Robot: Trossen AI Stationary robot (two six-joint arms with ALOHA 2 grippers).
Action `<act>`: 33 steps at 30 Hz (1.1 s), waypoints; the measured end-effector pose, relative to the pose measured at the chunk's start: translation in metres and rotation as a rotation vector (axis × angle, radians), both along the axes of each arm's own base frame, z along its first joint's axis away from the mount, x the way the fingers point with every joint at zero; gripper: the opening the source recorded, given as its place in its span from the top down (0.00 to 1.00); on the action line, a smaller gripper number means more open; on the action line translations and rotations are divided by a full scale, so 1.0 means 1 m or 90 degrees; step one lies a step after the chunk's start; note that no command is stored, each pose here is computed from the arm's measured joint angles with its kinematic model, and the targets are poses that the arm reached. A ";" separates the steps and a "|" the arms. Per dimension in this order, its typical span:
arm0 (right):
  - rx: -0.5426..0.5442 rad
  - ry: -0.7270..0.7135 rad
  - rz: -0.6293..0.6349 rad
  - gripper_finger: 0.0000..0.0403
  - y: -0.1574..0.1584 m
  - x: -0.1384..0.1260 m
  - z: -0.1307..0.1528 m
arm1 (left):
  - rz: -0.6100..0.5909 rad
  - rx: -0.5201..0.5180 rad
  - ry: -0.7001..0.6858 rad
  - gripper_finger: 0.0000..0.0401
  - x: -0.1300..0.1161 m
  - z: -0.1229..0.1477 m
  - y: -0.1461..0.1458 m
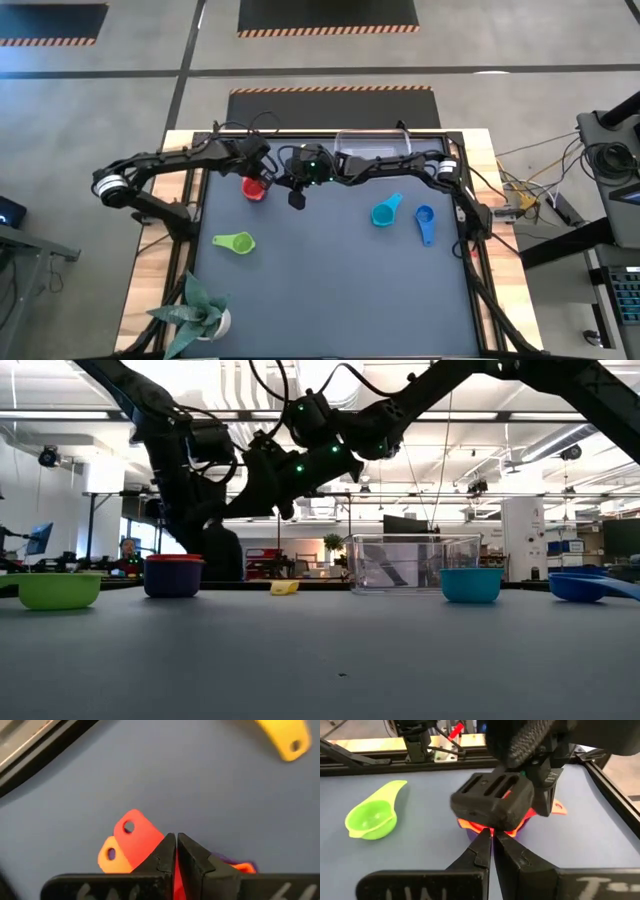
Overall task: Nest measuring cups in basket
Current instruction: Stack the red measuring cup on top of the orange measuring cup, then adjust the stacked measuring cups
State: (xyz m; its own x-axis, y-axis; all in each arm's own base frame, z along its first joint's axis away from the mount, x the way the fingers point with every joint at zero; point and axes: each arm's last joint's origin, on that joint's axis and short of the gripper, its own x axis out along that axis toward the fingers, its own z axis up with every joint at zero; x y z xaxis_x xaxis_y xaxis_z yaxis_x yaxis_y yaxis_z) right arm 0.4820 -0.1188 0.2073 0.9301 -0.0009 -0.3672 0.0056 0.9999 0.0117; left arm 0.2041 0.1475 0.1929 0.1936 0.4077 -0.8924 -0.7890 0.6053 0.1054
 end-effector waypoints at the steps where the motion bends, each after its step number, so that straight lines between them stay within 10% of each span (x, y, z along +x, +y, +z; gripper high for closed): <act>1: 0.000 -0.004 0.002 0.98 0.000 0.000 0.001 | 0.006 0.004 0.012 1.00 -0.002 0.000 0.000; 33: 0.030 0.018 -0.048 0.98 -0.028 -0.009 -0.001 | 0.056 0.062 -0.013 1.00 -0.061 0.021 -0.039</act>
State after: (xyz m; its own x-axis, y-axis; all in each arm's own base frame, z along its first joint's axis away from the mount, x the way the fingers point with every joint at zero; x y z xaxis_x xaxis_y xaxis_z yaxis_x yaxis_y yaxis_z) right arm 0.4729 -0.1467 0.2060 0.9172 -0.0531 -0.3949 0.0820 0.9950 0.0567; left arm 0.1432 0.1088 0.2135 0.1717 0.5080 -0.8441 -0.8410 0.5218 0.1430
